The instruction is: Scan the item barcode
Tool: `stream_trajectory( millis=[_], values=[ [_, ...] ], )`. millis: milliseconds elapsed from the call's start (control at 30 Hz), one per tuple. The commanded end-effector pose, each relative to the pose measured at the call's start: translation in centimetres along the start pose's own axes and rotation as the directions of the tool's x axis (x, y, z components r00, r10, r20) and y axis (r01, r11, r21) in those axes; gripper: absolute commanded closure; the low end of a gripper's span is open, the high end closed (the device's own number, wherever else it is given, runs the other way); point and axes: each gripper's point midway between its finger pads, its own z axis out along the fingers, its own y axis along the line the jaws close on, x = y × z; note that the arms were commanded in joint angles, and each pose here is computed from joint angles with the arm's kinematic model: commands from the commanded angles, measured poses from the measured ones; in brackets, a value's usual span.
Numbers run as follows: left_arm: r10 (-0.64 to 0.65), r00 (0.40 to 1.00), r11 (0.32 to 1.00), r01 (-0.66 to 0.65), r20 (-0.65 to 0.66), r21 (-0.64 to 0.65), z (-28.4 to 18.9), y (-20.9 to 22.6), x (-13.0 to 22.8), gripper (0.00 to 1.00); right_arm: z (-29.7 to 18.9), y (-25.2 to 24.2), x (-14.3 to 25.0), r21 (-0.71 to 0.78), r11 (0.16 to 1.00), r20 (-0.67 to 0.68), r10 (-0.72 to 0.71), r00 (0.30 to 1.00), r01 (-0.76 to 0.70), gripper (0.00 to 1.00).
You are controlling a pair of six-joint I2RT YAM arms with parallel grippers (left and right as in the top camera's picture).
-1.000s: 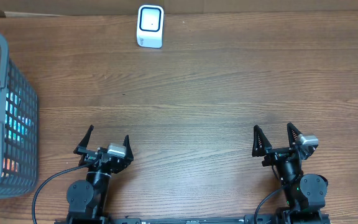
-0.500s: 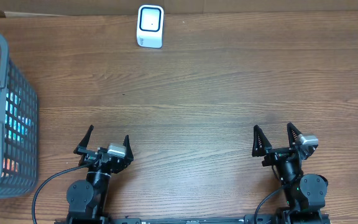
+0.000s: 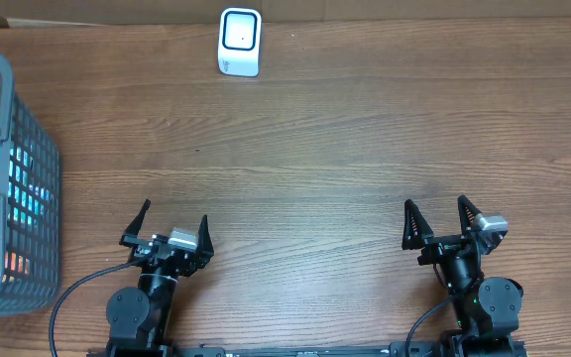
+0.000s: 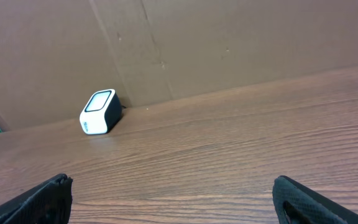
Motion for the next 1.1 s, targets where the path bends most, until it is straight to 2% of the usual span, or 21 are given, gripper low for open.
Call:
stream_trajectory(
  millis=[0, 33, 133, 300, 400, 600, 767, 867, 1033, 1067],
  values=[
    [-0.28, 0.96, 0.96, 0.28, 0.011, 0.024, 0.0, -0.3, -0.2, 0.0, 0.1, -0.1, 0.4, 0.004, 1.0, -0.008, -0.004, 1.0, 0.004, 0.0],
    [-0.355, 0.935, 0.935, 0.355, 0.01, 0.025, 0.0, -0.3, -0.2, 0.0, 0.1, -0.1, 0.4, 0.005, 1.0, -0.007, -0.004, 1.0, 0.004, 0.0],
    [-0.467, 0.884, 0.884, 0.466, 0.03, 0.028, 0.0, -0.1, -0.8, 0.0, 0.1, -0.1, 0.4, 0.004, 1.0, -0.008, -0.004, 1.0, 0.004, 0.0],
    [-0.616, 0.772, 0.787, 0.613, 0.158, 0.07, -0.4, 1.2, -4.0, 0.0, 0.1, -0.1, 0.4, 0.004, 1.0, -0.008, -0.004, 1.0, 0.004, 0.0],
    [-0.63, 0.75, 0.774, 0.627, 0.202, 0.088, -1.0, 2.0, -5.9, 0.0, 0.1, -0.1, 0.4, 0.004, 1.0, -0.008, -0.004, 1.0, 0.004, 0.0],
    [-0.625, 0.758, 0.779, 0.621, 0.189, 0.083, -1.6, 3.3, -9.1, 0.0, 0.1, -0.1, 0.4, 0.004, 1.0, -0.008, -0.004, 1.0, 0.004, 0.0],
    [-0.556, 0.823, 0.829, 0.541, 0.113, 0.141, -0.1, 3.6, -13.7, 0.0, 0.1, -0.1, 0.4, 0.004, 1.0, -0.008, -0.004, 1.0, 0.004, 0.0],
    [-0.556, 0.83, 0.821, 0.544, 0.032, 0.174, 1.7, 3.9, -16.1, 0.0, 0.1, -0.1, 0.4, 0.005, 1.0, -0.007, -0.004, 1.0, 0.004, 0.0],
    [-0.519, 0.824, 0.8, 0.562, -0.228, 0.21, 6.0, 4.1, -19.5, 0.0, 0.1, -0.1, 0.4, 0.004, 1.0, -0.008, -0.004, 1.0, 0.004, 0.0],
    [-0.504, 0.801, 0.793, 0.577, -0.322, 0.195, 7.3, 4.3, -19.9, 0.0, 0.1, -0.1, 0.4, 0.004, 1.0, -0.008, -0.004, 1.0, 0.004, 0.0]
  ],
)
